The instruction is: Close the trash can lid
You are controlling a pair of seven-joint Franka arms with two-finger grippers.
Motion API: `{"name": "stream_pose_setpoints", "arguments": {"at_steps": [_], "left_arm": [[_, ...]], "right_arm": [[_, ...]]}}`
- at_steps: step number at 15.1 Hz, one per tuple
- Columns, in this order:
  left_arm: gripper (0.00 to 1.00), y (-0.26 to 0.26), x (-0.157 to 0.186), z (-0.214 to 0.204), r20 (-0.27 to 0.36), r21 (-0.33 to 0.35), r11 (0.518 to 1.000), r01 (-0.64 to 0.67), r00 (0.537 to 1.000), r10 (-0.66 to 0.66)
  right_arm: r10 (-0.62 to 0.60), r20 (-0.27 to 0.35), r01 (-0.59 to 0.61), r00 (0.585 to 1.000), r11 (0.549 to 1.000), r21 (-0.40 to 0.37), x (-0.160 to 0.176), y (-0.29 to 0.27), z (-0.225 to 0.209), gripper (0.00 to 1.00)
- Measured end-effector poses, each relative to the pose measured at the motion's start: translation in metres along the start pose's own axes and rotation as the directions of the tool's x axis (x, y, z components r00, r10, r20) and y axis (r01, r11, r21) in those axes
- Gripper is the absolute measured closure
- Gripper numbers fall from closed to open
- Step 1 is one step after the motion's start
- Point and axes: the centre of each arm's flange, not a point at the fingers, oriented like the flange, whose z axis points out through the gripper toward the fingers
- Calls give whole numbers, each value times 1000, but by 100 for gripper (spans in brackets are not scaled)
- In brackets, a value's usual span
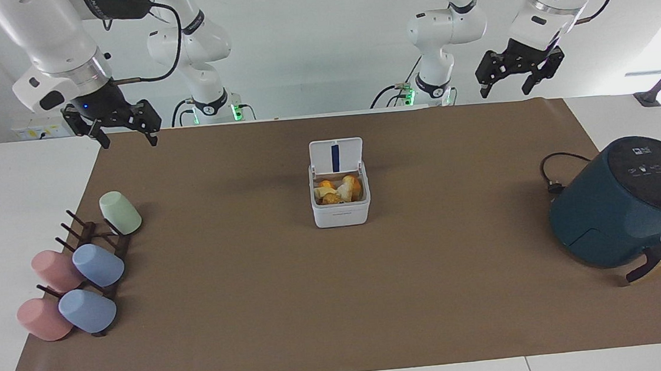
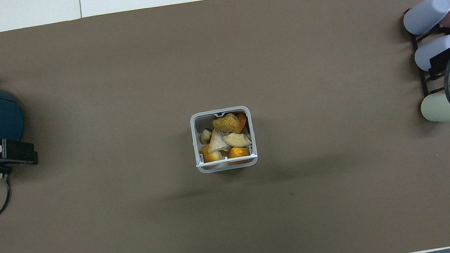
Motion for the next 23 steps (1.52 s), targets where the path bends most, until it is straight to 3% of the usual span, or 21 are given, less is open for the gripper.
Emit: {"name": "stream_pose_setpoints", "arguments": {"at_steps": [2,3,7,9,14,23], "left_arm": [[22,32,-5,3,8,-22,999,-39,999,39],[37,51,-9,5,15,-31,999,-40,999,41],[84,155,-38,33,21,-80,997,1,1000,1],[99,211,-62,57,16,-101,995,14,1000,-12],[99,289,-106,120,-5,-119,993,6,1000,-6],[99,301,-83,165,-32,-154,987,39,998,-45]], "right_arm": [[0,0,0,1000,1000,0,0,0,0,0],[0,0,0,1000,1000,0,0,0,0,0],[0,0,0,1000,1000,0,0,0,0,0],[0,0,0,1000,1000,0,0,0,0,0],[0,0,0,1000,1000,0,0,0,0,0],[0,0,0,1000,1000,0,0,0,0,0]]}}
